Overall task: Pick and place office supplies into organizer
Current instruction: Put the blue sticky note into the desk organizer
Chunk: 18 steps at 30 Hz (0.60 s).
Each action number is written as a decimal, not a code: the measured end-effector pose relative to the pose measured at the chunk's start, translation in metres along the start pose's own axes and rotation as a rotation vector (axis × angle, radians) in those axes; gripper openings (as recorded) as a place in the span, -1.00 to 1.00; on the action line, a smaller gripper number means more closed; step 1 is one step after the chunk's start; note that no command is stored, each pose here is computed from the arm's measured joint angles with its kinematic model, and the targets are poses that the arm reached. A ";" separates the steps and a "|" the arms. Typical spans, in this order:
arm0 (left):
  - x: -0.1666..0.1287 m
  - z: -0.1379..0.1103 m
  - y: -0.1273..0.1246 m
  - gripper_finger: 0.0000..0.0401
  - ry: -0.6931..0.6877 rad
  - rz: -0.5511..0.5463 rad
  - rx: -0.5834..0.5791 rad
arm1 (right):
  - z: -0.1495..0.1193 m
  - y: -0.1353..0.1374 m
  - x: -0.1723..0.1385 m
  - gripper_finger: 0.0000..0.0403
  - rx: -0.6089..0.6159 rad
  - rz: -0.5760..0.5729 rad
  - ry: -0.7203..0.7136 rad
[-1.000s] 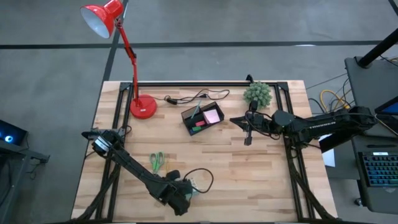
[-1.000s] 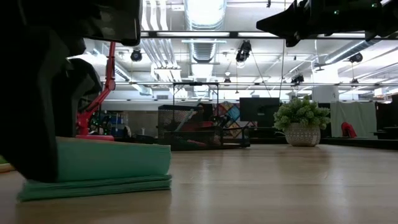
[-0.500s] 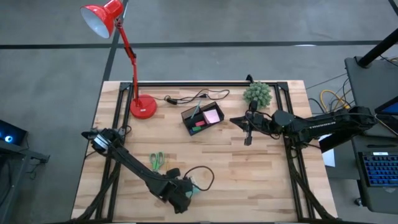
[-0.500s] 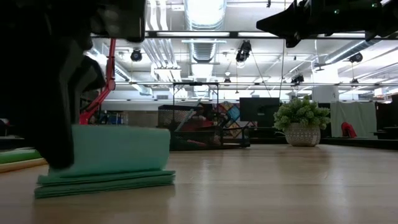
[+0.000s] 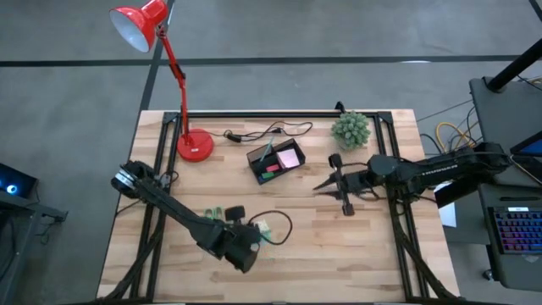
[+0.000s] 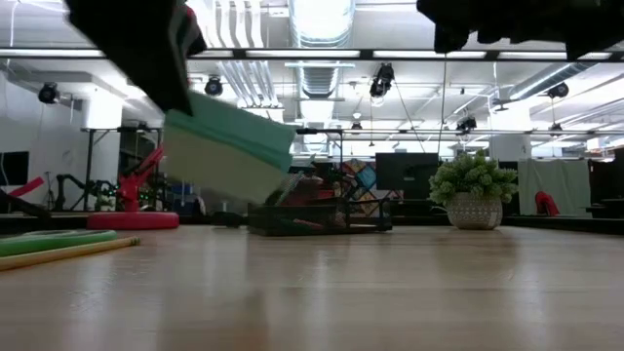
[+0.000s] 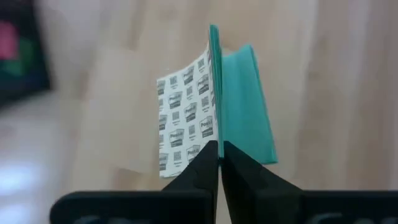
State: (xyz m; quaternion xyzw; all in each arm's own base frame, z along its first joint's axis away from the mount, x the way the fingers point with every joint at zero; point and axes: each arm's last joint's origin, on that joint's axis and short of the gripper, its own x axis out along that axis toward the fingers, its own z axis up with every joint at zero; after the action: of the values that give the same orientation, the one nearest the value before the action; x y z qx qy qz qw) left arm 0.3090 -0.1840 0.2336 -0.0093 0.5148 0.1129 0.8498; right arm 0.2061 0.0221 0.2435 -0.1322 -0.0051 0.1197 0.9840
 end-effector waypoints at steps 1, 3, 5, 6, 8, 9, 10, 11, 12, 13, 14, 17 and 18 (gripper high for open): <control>-0.003 0.002 0.004 -1.00 -0.017 0.022 0.006 | 0.001 0.003 0.002 -0.75 -0.010 0.020 0.014; -0.006 0.006 0.011 -1.00 -0.053 0.058 0.024 | 0.006 0.008 0.007 -0.63 -0.037 0.048 0.031; -0.009 0.009 0.016 -1.00 -0.081 0.095 0.060 | 0.008 0.015 0.013 -0.49 -0.072 0.055 0.063; -0.009 0.011 0.018 -1.00 -0.093 0.111 0.075 | 0.009 0.018 0.017 -0.42 -0.091 0.046 0.078; -0.010 0.014 0.023 -1.00 -0.111 0.142 0.097 | 0.011 0.025 0.025 -0.28 -0.127 0.032 0.110; -0.011 0.015 0.025 -1.00 -0.120 0.155 0.108 | 0.011 0.027 0.029 -0.23 -0.143 0.028 0.132; -0.012 0.016 0.027 -1.00 -0.126 0.164 0.121 | 0.011 0.030 0.034 -0.18 -0.161 0.030 0.145; -0.012 0.018 0.028 -1.00 -0.133 0.180 0.130 | 0.011 0.033 0.037 -0.14 -0.183 0.044 0.160; -0.012 0.019 0.030 -1.00 -0.138 0.193 0.142 | 0.010 0.036 0.041 -0.12 -0.211 0.062 0.183; -0.012 0.020 0.031 -1.00 -0.145 0.201 0.160 | 0.009 0.038 0.045 -0.11 -0.237 0.078 0.201; -0.013 0.021 0.032 -1.00 -0.152 0.213 0.174 | 0.009 0.040 0.050 -0.10 -0.252 0.088 0.207; -0.019 0.026 0.037 -1.00 -0.202 0.242 0.189 | 0.007 0.043 0.063 -0.11 -0.273 0.106 0.228; -0.021 0.027 0.039 -1.00 -0.215 0.256 0.195 | 0.008 0.043 0.068 -0.11 -0.274 0.103 0.231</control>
State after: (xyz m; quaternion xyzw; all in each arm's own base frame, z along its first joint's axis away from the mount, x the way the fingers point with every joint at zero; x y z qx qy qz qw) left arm 0.3154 -0.1467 0.2686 0.1508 0.4264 0.1702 0.8755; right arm 0.2617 0.0804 0.2382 -0.2779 0.0987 0.1522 0.9433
